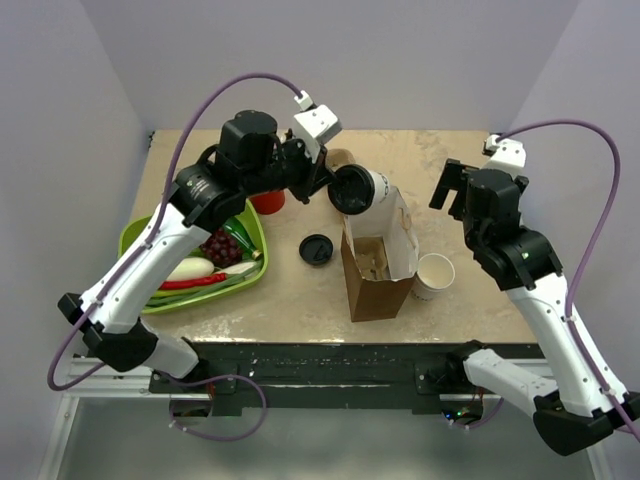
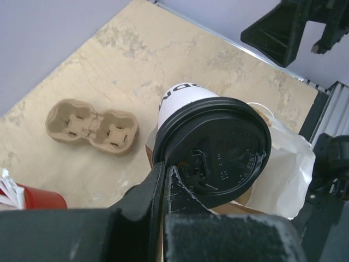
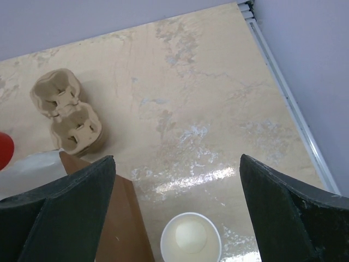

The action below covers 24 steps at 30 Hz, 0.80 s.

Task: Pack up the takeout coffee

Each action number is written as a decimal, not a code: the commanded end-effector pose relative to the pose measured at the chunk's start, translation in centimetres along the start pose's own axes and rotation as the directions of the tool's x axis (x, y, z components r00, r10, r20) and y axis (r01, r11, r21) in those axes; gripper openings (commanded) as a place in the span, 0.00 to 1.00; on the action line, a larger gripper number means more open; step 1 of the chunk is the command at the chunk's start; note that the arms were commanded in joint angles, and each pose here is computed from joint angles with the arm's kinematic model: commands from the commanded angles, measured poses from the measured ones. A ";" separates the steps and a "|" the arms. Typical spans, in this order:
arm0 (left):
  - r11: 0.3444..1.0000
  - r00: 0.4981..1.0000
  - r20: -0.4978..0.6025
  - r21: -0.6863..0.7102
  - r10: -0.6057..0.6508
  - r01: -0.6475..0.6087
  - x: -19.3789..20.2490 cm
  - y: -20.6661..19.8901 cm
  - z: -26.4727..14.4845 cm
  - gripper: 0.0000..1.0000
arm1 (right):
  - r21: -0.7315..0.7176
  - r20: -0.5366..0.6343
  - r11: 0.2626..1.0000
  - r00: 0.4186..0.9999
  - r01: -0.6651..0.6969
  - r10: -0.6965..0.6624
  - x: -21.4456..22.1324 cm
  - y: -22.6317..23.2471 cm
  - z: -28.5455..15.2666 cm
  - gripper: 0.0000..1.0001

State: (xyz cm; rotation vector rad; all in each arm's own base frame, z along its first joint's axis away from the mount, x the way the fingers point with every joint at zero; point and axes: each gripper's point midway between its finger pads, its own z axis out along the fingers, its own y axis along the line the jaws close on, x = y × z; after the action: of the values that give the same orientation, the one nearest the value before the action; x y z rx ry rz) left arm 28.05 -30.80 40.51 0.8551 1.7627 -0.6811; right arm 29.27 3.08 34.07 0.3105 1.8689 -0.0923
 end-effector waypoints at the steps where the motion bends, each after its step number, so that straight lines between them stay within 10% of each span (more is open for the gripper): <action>1: 0.978 0.974 0.114 0.044 0.198 -0.204 -2.3 -1.2 -2.9 0.00 | 0.060 0.046 0.998 0.999 -0.003 0.000 -0.7 -1.5 -0.3 0.98; 15: 0.917 0.928 -0.050 0.184 0.369 -0.354 1.4 -2.5 2.0 0.00 | 0.030 -0.006 0.999 0.999 0.042 -0.042 1.0 -0.3 0.9 0.98; 24: 0.749 0.789 -0.003 0.313 0.615 -0.583 3.5 -6.1 3.3 0.00 | 0.092 0.026 0.995 0.999 0.043 -0.046 0.4 -2.0 0.3 0.98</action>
State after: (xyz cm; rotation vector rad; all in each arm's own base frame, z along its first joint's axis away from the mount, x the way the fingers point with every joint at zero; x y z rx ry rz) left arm 24.48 -35.75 35.04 1.5018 1.5310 -0.4980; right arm 29.57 2.54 31.49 0.2793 1.9136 -0.1784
